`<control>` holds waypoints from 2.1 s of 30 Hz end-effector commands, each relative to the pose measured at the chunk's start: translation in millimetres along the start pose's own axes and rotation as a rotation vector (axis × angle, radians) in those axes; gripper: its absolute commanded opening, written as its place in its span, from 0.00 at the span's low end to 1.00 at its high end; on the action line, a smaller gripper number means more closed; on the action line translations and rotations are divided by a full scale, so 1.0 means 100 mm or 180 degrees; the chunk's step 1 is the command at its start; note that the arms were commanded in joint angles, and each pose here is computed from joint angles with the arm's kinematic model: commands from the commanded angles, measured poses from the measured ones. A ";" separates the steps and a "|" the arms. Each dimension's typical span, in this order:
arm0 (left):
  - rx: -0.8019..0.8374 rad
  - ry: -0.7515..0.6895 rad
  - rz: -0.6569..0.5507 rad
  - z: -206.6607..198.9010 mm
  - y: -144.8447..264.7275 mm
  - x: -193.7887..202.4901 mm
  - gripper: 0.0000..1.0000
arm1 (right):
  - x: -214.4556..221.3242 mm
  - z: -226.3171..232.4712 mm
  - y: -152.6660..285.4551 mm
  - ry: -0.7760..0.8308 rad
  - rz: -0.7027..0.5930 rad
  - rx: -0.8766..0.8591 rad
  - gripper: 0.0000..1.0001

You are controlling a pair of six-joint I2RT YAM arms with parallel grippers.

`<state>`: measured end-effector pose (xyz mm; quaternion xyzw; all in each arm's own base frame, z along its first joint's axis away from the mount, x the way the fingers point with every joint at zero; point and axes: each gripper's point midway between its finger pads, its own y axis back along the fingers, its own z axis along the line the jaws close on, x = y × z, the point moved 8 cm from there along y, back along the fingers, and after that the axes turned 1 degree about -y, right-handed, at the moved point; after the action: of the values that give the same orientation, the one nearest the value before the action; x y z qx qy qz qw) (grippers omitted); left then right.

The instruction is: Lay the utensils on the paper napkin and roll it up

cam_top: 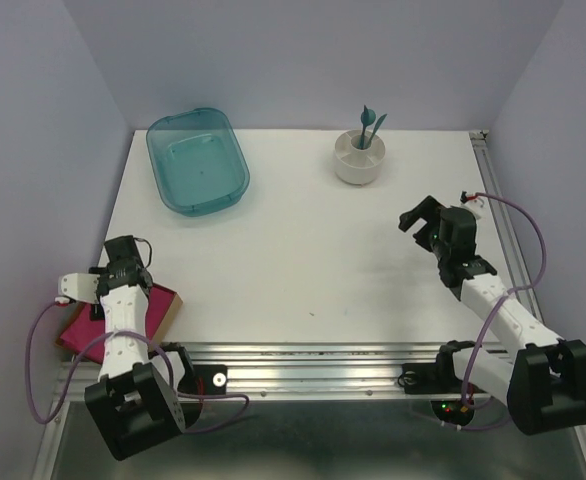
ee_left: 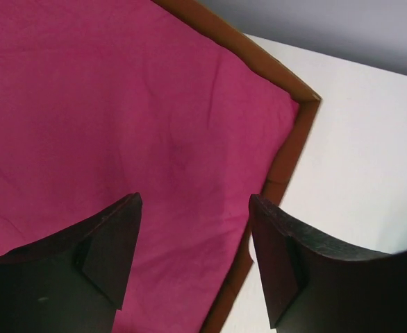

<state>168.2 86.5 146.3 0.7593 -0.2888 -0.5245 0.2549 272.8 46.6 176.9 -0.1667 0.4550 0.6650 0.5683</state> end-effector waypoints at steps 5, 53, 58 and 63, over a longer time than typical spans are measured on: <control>-0.0454 -0.0090 0.0027 0.15 -0.27 -0.05 0.72 | -0.12 0.16 -0.03 -0.0071 -0.0074 -0.0205 1.00; 0.0484 0.0092 0.0159 -0.14 0.12 -0.43 0.00 | -0.08 0.15 -0.03 -0.0073 -0.0010 -0.0221 1.00; 0.0342 0.0044 0.0203 -0.10 0.05 -0.37 0.03 | -0.08 0.15 -0.03 -0.0073 -0.0010 -0.0221 1.00; 0.0195 -0.0088 0.0282 -0.06 -0.11 -0.25 0.07 | -0.08 0.15 -0.02 -0.0079 -0.0003 -0.0229 1.00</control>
<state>167.3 109.3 164.6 0.7586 -0.3423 -0.4970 0.2456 273.8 51.6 169.1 -0.1564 0.4530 0.6837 0.5504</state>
